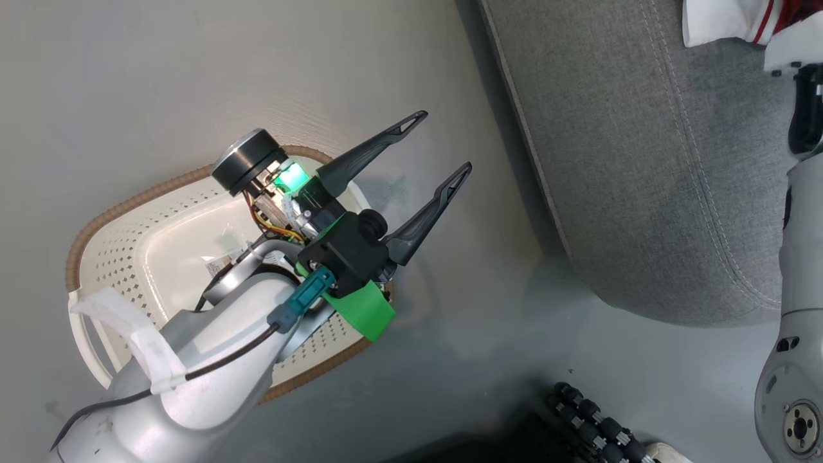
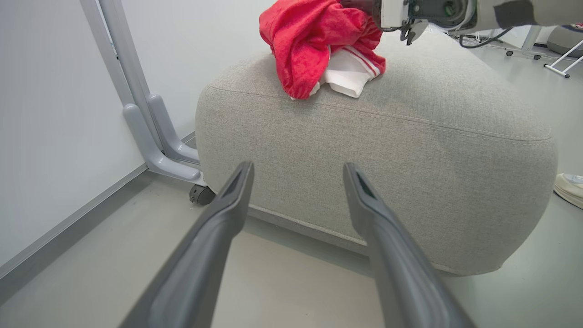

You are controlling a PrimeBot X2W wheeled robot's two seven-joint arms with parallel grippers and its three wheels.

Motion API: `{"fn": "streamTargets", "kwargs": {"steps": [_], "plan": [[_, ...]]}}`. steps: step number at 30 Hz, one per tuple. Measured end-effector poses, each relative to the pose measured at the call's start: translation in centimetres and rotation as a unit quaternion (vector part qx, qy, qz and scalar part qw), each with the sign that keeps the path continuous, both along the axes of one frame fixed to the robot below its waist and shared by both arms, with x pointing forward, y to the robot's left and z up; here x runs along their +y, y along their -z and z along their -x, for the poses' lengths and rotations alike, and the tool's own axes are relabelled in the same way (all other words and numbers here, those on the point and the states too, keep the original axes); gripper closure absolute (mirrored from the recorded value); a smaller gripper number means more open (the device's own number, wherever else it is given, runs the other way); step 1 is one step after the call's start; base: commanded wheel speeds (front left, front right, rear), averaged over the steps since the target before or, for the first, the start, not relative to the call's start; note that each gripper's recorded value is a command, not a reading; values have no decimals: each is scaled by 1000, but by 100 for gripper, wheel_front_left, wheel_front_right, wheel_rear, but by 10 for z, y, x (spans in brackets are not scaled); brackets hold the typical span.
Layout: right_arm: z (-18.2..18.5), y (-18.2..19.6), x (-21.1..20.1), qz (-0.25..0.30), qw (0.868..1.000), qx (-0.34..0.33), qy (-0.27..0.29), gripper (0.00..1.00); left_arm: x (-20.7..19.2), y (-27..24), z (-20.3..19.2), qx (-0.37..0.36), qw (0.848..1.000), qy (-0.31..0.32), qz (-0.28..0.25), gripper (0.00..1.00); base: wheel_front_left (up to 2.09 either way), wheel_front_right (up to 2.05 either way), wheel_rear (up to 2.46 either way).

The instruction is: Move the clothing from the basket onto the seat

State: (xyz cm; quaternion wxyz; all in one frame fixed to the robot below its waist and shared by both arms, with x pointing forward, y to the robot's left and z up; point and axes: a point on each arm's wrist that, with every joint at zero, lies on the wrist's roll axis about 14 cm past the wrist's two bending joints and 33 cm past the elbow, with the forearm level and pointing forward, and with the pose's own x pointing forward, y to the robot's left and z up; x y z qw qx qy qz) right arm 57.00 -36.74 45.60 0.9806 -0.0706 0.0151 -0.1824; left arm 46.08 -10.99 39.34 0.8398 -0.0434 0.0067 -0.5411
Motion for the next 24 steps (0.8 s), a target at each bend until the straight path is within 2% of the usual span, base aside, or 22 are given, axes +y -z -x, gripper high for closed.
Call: {"fn": "streamTargets", "kwargs": {"steps": [3,4,6,15,24], "plan": [[6,14,1,-12,1000,17,4,100,0,-3,-2,-5,1000,-1,2,0,0,0,0],[7,16,1,-14,1000,18,5,95,0,-4,-3,-6,1000,-3,1,0,0,0,0],[8,15,3,-17,1000,18,5,0,0,-5,-3,-7,1000,-3,1,0,0,0,0],[41,13,6,-22,999,27,6,0,-1,-25,2,-20,1000,-12,7,0,0,0,0],[86,-15,12,-19,1000,2,-3,0,-5,-60,15,-32,999,-22,21,0,0,0,0]]}}
